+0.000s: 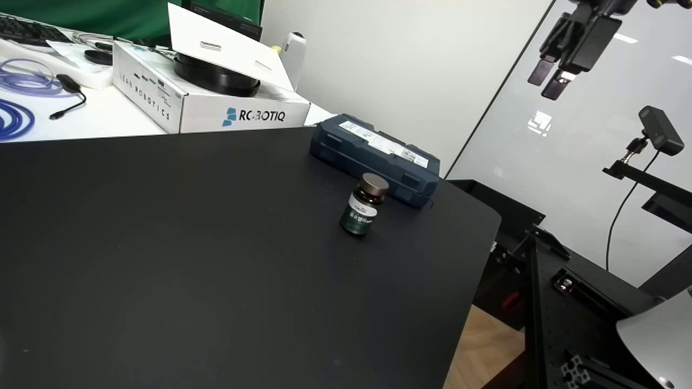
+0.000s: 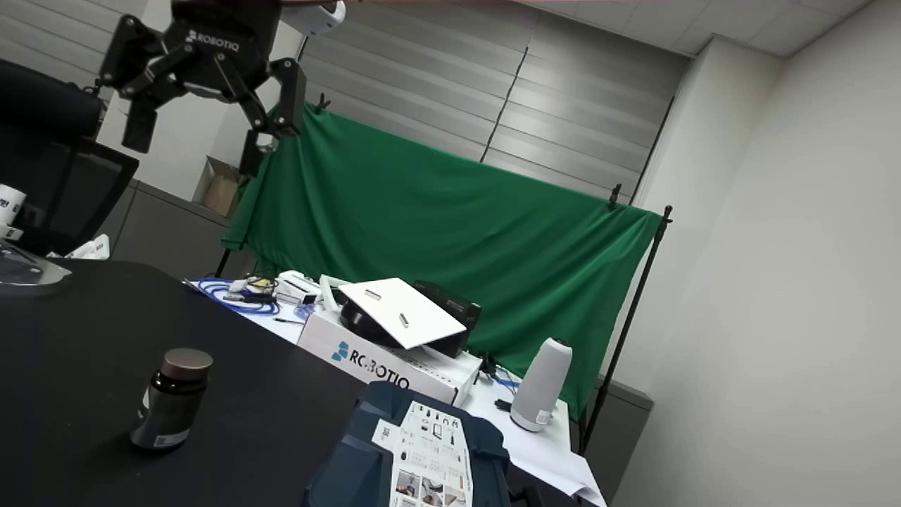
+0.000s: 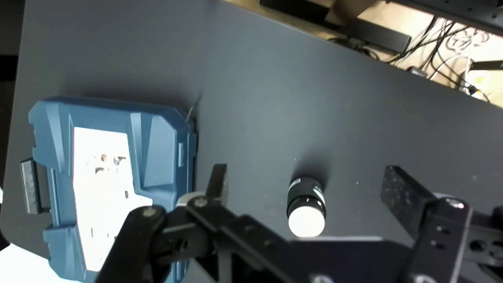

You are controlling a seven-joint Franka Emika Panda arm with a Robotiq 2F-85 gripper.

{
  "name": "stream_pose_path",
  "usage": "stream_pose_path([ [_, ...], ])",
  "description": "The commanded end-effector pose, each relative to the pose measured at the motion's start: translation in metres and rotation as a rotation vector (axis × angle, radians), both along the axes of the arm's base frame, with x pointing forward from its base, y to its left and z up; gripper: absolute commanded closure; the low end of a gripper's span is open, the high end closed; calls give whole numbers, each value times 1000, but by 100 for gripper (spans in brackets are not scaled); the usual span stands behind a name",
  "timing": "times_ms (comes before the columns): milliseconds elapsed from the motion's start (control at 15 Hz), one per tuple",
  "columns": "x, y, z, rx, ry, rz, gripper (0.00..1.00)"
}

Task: Move the bottle to the right side of the table

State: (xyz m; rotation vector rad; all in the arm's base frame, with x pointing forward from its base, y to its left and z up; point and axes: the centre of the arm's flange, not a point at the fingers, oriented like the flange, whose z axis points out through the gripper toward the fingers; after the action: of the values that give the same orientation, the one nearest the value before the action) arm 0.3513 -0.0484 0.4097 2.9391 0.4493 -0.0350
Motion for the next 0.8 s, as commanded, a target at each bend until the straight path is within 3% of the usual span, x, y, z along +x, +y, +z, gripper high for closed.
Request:
stream_pose_path([
  [0,43,6,4,-15,-75,75,0],
  [267,81,23,-3,-19,-129,172,0],
  [733,151,36,-47,11,-91,271,0],
])
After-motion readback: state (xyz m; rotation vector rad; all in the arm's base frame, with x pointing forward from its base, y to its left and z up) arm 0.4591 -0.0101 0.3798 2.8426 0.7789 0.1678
